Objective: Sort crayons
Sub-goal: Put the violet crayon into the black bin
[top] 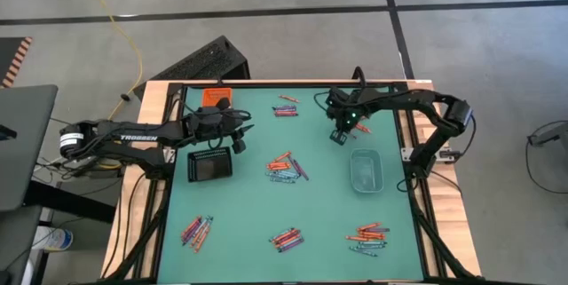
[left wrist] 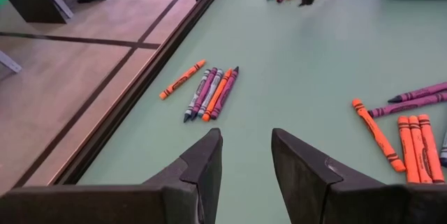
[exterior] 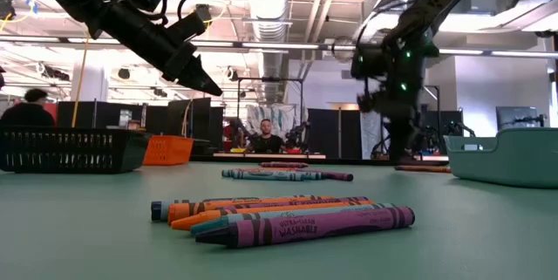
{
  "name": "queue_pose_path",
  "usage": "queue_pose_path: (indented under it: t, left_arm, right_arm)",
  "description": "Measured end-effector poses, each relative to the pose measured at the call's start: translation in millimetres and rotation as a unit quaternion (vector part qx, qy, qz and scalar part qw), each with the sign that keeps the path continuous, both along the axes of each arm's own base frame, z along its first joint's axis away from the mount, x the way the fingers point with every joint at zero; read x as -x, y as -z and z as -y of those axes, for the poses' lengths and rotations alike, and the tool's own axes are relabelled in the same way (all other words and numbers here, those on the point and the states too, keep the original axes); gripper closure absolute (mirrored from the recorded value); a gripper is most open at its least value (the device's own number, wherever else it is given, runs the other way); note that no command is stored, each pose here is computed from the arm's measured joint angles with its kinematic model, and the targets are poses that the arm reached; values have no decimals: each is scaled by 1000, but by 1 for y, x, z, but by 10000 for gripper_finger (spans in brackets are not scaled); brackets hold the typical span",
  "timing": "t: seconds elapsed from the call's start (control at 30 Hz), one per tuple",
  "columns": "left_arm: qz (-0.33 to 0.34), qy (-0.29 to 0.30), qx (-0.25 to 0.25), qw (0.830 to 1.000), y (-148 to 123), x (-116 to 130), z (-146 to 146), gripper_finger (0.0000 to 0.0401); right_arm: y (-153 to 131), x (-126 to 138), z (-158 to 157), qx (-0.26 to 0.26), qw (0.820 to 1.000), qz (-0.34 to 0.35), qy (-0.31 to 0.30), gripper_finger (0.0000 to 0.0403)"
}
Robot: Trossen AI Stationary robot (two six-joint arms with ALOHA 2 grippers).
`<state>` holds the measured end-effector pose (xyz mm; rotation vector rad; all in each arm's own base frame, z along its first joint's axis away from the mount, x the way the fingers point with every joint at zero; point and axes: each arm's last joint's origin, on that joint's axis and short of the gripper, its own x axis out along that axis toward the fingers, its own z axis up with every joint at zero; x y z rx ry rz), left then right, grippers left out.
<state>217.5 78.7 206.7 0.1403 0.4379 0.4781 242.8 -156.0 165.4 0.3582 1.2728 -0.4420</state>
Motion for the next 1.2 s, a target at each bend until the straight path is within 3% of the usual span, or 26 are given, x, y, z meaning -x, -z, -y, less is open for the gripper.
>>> queue_pose_path:
  t: [0.17,0.3,0.4,0.57,0.67,0.77,0.83,1.07,1.2]
  left_arm:
    - [1,25,4,1000,0,-1,1,285]
    - [41,135,20,990,2,0,4,285]
    - [113,176,43,977,9,8,3,285]
    - [219,159,70,960,12,21,2,285]
    - [236,173,81,953,9,19,6,285]
    - [236,192,97,948,9,17,11,285]
    - [236,208,109,943,9,16,14,285]
    - [232,242,159,929,11,11,34,285]
    - [226,251,163,927,12,7,48,285]
  right_arm:
    - [-23,-5,1,-16,992,114,-46,400]
    - [-45,-17,0,-35,961,254,-107,400]
    - [-56,-31,-6,-36,911,369,-179,401]
    - [-67,-68,-26,-20,813,515,-272,401]
    - [-69,-91,-44,1,751,585,-305,401]
    - [-67,-106,-59,5,708,626,-328,401]
    - [-62,-114,-65,4,699,634,-331,401]
    - [-42,-140,-84,17,703,637,-316,401]
    - [-35,-148,-99,26,689,651,-316,401]
